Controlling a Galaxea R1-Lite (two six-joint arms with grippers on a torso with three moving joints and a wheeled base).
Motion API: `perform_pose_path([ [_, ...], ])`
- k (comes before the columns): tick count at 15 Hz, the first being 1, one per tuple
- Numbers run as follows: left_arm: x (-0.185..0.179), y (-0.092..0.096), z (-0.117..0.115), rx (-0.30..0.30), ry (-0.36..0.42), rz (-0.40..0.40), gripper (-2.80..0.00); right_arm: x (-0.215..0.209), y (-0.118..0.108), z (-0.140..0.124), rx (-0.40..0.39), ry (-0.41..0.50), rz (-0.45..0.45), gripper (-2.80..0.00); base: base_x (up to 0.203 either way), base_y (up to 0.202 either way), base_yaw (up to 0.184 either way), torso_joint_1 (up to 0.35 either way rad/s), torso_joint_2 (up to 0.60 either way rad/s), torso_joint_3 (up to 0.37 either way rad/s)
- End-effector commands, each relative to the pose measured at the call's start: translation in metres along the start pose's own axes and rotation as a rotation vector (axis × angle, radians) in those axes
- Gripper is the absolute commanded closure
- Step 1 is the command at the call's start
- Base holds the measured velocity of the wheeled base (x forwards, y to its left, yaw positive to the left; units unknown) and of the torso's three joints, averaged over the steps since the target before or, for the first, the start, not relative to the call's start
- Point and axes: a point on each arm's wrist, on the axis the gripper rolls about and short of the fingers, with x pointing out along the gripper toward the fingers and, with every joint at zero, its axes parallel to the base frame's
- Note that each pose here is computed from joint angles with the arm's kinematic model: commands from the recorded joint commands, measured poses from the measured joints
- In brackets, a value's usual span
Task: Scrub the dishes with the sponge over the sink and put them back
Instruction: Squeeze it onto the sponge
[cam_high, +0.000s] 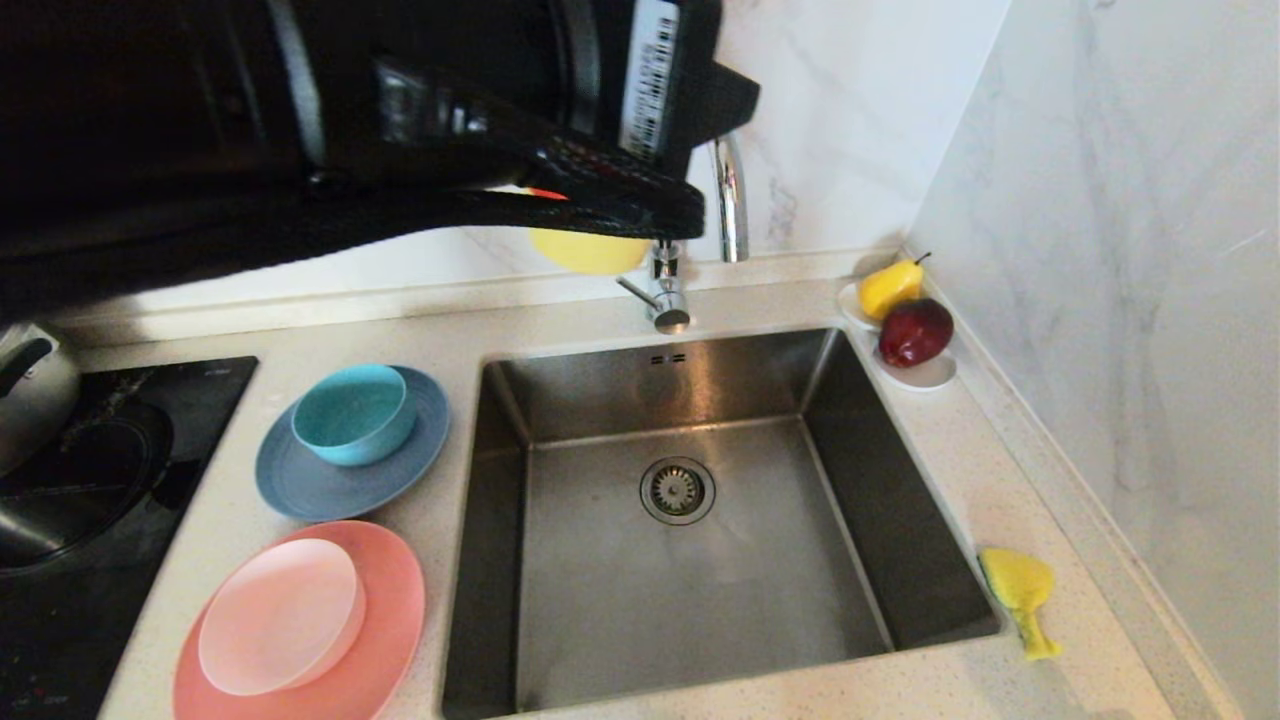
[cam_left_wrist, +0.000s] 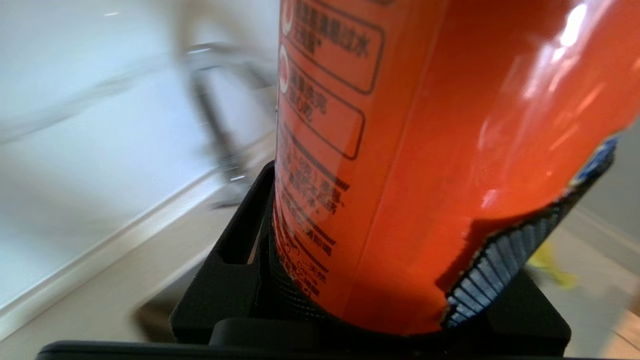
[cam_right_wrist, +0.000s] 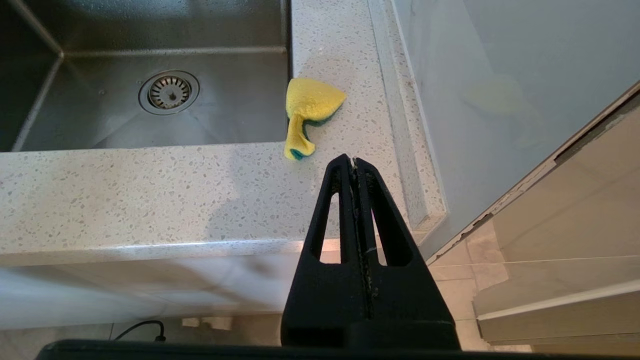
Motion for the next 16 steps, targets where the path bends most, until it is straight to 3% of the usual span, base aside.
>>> perform_pose_path([
  [1, 0.025, -0.028, -0.009, 0.020, 0.035, -0.048, 0.00, 0.000, 0.000, 0.000, 0.000, 0.000, 0.002, 0.00, 0.000, 0.000, 0.000, 0.000, 0.00, 0.000],
  [6, 0.056, -0.056, -0.024, 0.047, 0.076, -0.080, 0.00, 0.000, 0.000, 0.000, 0.000, 0.000, 0.002, 0.00, 0.000, 0.000, 0.000, 0.000, 0.00, 0.000],
  [11, 0.088, -0.097, -0.032, 0.070, 0.092, -0.092, 0.00, 0.000, 0.000, 0.000, 0.000, 0.000, 0.002, 0.00, 0.000, 0.000, 0.000, 0.000, 0.00, 0.000],
  [16, 0.110, -0.130, -0.054, 0.132, 0.146, -0.109, 0.00, 0.000, 0.000, 0.000, 0.000, 0.000, 0.002, 0.00, 0.000, 0.000, 0.000, 0.000, 0.00, 0.000],
])
